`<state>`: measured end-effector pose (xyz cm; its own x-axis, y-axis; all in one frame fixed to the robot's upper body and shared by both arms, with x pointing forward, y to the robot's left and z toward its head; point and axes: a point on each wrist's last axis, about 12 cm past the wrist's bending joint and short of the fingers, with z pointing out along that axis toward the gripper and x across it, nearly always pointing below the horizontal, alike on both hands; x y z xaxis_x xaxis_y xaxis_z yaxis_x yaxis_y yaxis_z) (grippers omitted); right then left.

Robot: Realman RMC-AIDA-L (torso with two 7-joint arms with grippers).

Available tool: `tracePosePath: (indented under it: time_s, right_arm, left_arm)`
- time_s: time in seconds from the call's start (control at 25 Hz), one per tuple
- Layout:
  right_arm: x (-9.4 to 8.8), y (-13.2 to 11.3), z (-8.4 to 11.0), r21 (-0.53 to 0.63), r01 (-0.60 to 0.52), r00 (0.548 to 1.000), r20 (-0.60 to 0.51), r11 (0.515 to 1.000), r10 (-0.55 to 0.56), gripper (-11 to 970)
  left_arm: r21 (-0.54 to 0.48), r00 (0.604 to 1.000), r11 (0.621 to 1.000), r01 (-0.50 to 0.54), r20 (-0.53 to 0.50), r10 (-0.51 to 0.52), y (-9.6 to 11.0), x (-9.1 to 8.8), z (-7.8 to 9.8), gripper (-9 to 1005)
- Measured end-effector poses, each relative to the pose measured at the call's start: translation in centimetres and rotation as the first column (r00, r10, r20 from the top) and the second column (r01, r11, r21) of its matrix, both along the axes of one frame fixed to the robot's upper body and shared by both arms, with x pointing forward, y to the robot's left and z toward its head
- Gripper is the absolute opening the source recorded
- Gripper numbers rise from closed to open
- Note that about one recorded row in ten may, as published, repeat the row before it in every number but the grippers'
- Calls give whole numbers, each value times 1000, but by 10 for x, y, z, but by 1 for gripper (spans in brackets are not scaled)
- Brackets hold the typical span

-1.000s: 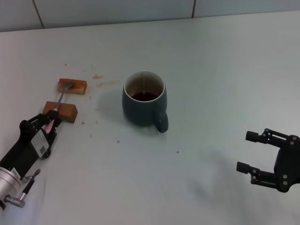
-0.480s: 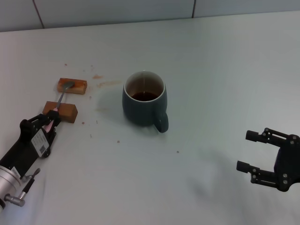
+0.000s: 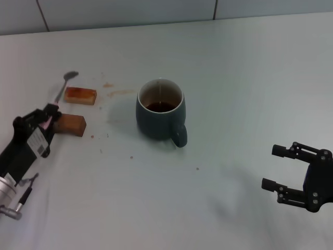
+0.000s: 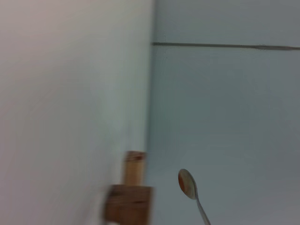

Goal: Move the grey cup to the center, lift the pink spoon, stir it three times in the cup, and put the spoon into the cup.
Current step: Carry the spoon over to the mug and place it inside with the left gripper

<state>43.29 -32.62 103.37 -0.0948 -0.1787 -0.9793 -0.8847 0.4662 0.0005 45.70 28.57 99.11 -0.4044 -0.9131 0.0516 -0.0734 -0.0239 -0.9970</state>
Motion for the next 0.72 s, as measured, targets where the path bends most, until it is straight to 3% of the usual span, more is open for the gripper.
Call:
tracePosePath:
  time_s: [0.16, 0.24, 0.32, 0.36, 0.44, 0.48, 0.64, 0.68, 0.72]
  right_arm:
    - [1, 0, 0, -3, 1, 1000, 1, 1000, -1, 752]
    - [2, 1, 0, -3, 0, 1000, 2, 1000, 0, 752]
    - [2, 1, 0, -3, -1, 1000, 3, 1000, 1, 752]
    - [3, 1, 0, -3, -1, 1000, 3, 1000, 1, 752]
    - [4, 2, 1, -2, -4, 1000, 6, 1000, 4, 752]
    - [4, 2, 1, -2, -4, 1000, 6, 1000, 4, 752]
    - [6, 2, 0, -7, 1, 1000, 4, 1000, 0, 752]
    - [6, 3, 0, -8, 1, 1000, 3, 1000, -1, 752]
    - [6, 2, 0, -9, 2, 1000, 2, 1000, -2, 752]
  left_arm:
    - [3, 998, 1000, 18, 62, -18, 0, 5, 8, 132]
    - [40, 975, 997, 61, 212, -69, 0, 22, 30, 129]
    - [40, 975, 997, 61, 212, -69, 0, 22, 30, 129]
    - [78, 937, 992, 95, 331, -115, 0, 34, 49, 129]
    - [184, 813, 969, 163, 531, -238, 0, 60, 89, 130]
    - [184, 813, 969, 163, 531, -238, 0, 60, 89, 130]
    - [408, 615, 891, 200, 655, -438, 1, 84, 140, 130]
    - [408, 615, 891, 200, 655, -438, 1, 84, 140, 130]
    - [520, 526, 835, 181, 666, -528, 3, 91, 163, 130]
